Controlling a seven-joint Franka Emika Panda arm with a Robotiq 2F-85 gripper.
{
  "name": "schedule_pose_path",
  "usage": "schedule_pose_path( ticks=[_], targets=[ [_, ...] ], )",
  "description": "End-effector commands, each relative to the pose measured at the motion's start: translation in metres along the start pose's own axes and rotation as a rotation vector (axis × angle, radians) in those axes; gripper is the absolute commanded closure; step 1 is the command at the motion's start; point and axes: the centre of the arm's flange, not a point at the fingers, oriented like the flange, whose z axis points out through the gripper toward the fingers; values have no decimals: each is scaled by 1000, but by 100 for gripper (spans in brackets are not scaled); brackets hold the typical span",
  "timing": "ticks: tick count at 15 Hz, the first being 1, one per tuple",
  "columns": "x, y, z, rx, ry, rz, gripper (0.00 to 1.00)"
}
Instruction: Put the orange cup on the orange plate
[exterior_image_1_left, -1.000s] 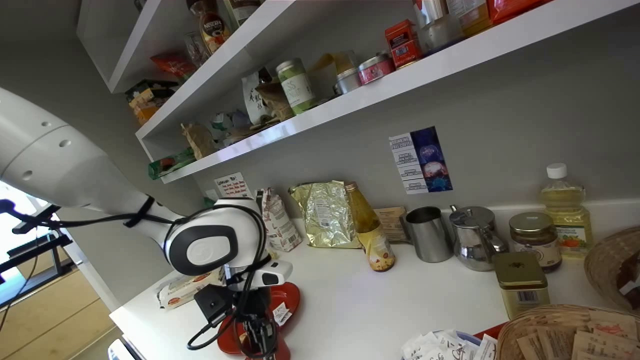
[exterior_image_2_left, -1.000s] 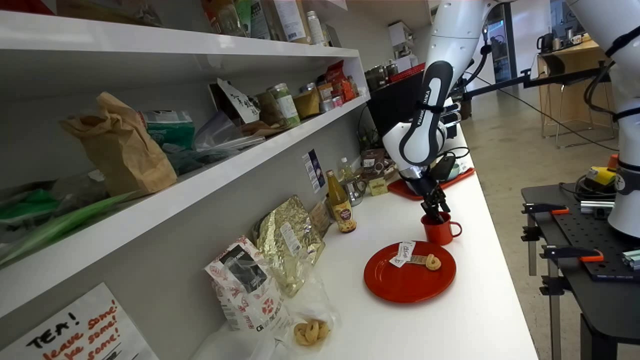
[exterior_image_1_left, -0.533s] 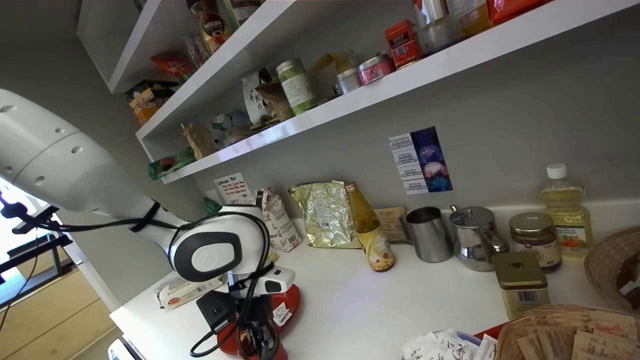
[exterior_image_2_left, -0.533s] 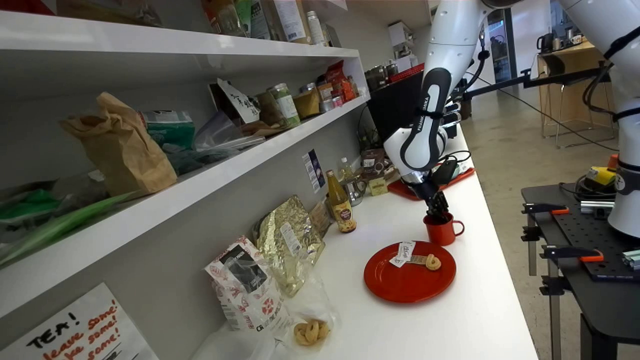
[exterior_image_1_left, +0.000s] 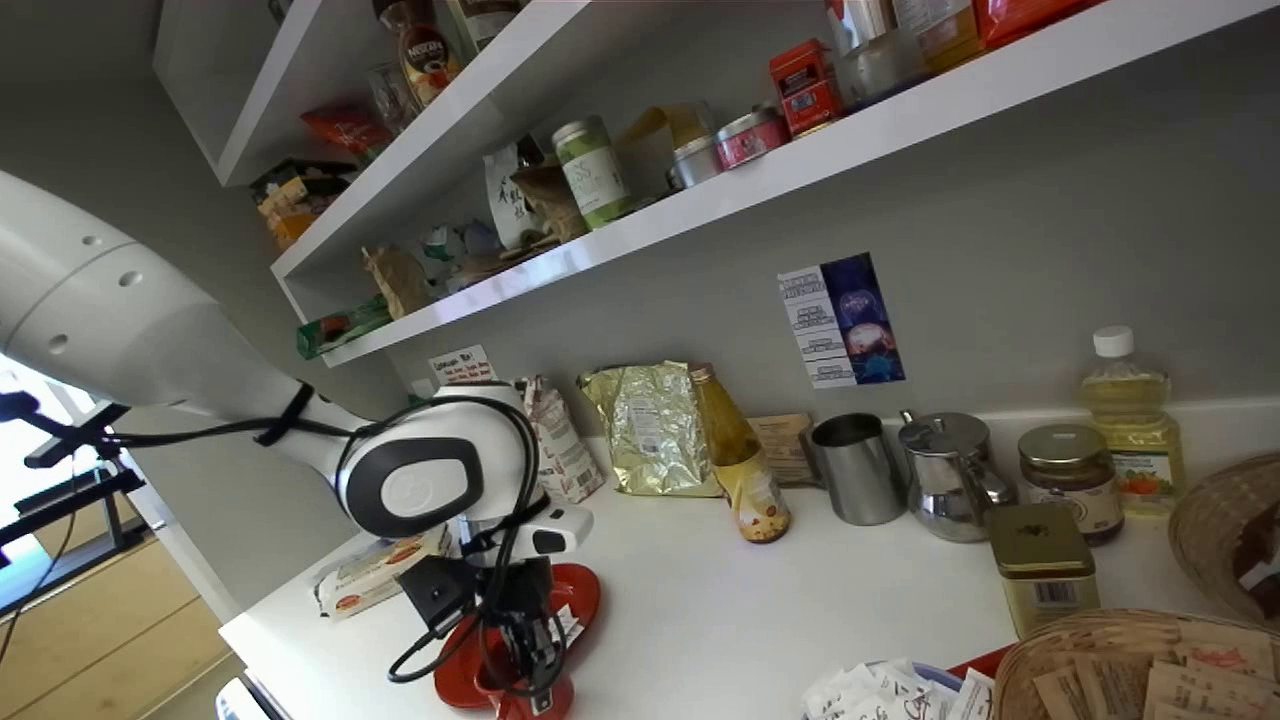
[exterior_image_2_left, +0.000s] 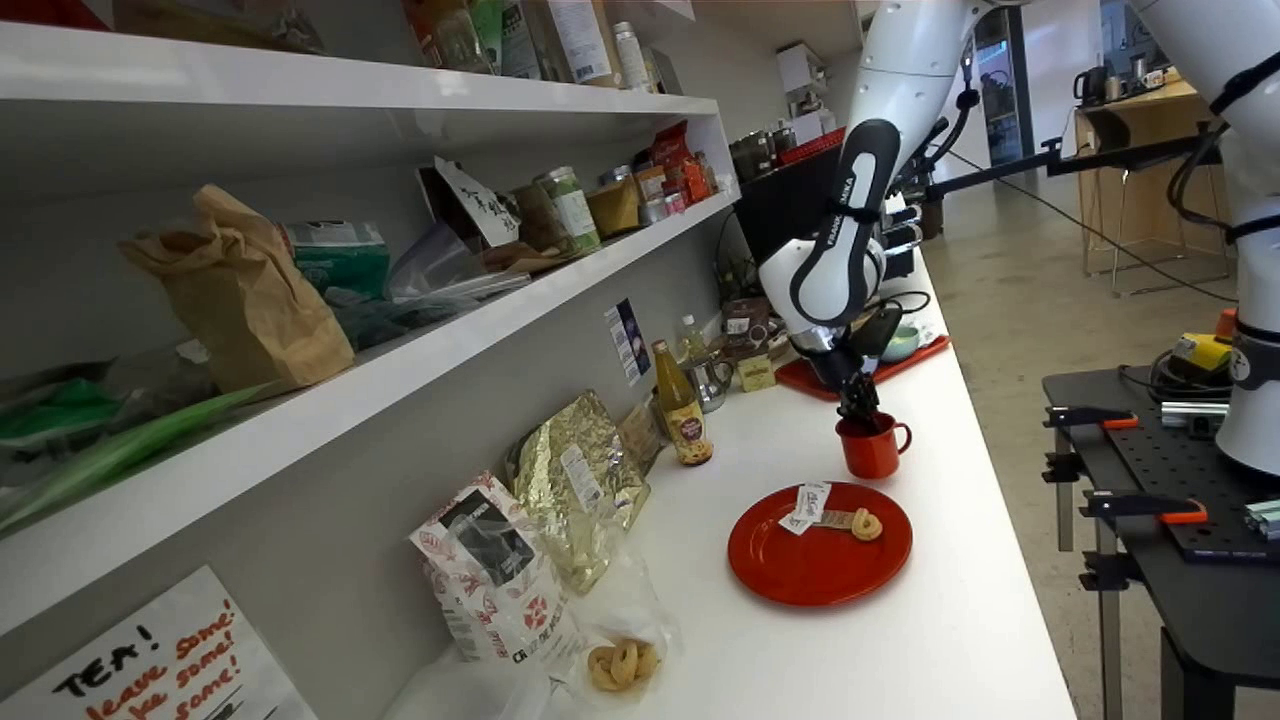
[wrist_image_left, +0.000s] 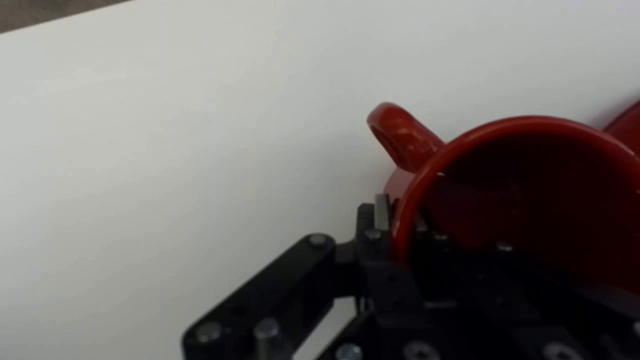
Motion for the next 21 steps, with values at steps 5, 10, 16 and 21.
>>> schedule_pose_path(
  ticks=[5,10,16,21],
  targets=[
    [-20,-46,-136,-6,239,-81,98],
    [-28,-144,-181,-56,314,-213,98],
    [-25,-242,-159,-153,277,-347,98],
    [-7,-249,-114,-182,198,-382,98]
  ],
)
